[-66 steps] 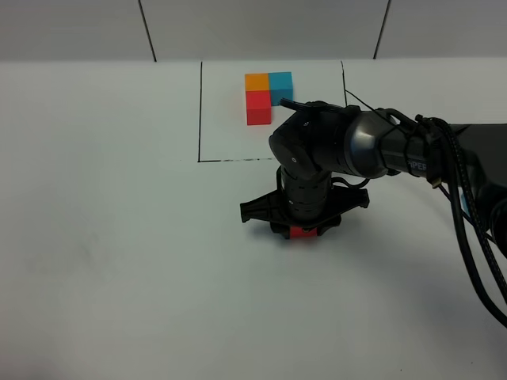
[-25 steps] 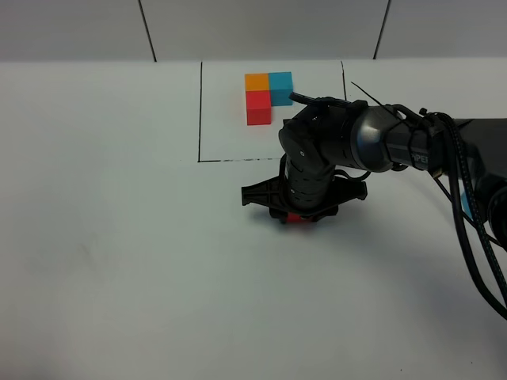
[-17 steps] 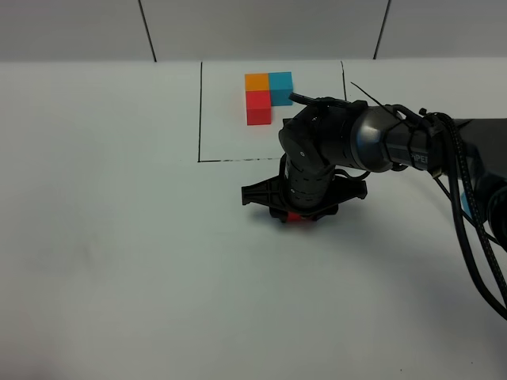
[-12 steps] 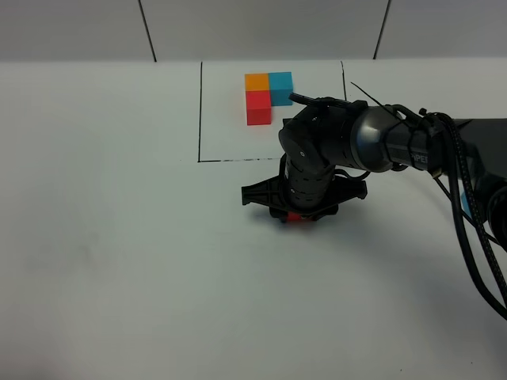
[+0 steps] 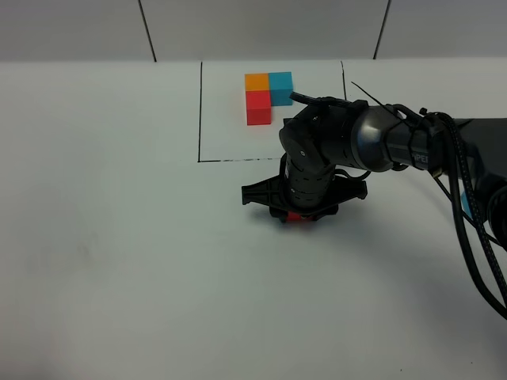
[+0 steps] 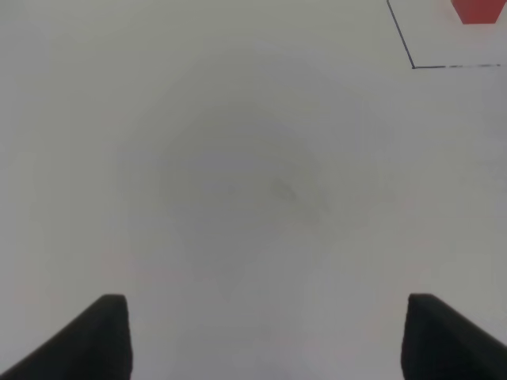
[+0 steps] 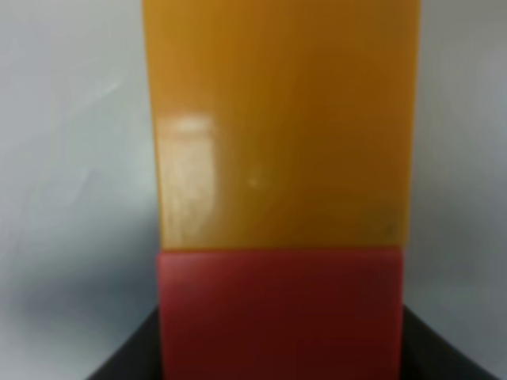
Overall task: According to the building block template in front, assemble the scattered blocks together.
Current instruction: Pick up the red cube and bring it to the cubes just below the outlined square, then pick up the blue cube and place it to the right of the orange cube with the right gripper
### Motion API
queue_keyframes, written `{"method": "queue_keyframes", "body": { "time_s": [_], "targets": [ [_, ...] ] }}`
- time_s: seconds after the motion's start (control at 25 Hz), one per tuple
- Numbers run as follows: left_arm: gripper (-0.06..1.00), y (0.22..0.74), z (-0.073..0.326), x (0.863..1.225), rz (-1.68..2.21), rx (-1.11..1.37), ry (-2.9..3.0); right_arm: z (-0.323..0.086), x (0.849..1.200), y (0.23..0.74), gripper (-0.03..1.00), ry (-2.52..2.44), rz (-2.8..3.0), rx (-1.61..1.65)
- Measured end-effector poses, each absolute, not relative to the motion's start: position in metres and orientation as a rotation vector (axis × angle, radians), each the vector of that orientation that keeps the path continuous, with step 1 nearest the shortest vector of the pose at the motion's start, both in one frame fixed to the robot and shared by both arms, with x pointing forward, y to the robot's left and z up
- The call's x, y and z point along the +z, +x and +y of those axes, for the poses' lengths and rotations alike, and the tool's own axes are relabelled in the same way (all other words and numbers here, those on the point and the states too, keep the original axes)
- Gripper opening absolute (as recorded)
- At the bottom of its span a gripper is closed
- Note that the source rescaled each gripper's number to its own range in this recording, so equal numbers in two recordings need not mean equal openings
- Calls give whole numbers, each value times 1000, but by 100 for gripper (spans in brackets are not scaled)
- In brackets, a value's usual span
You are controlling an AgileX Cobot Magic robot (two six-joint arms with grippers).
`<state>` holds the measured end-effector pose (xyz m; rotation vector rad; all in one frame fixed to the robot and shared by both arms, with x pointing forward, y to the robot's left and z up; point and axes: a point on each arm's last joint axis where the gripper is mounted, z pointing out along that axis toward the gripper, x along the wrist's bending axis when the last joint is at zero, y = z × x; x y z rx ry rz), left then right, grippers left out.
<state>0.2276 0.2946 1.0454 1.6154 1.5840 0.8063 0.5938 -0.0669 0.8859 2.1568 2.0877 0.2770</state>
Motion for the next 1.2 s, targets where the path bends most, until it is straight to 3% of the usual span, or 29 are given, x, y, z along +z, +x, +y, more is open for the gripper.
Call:
{"method": "queue_keyframes", "body": {
  "time_s": [0.2, 0.28, 0.48, 0.6, 0.72, 0.84, 1.2],
  "targets": [
    [56, 228, 295, 1045, 1584, 806, 1615, -67, 886, 594, 3, 2141, 2106, 273],
    [56, 228, 295, 1045, 1584, 806, 1615, -67, 887, 593, 10, 2134, 2117, 276],
    [56, 228, 295, 1045, 1584, 806, 1615, -67, 891, 591, 46, 2114, 2152, 266],
    [56, 228, 295, 1045, 1584, 806, 1615, -68, 906, 590, 74, 2096, 2178, 289],
    [56, 228, 295, 1045, 1584, 806, 1615, -77, 926, 589, 95, 2076, 2200, 327],
    [56, 228, 295, 1045, 1584, 806, 1615, -103, 941, 587, 100, 2079, 2190, 314],
    [56, 228, 295, 1045, 1584, 806, 1615, -229, 961, 560, 100, 2219, 2045, 179]
  ]
}}
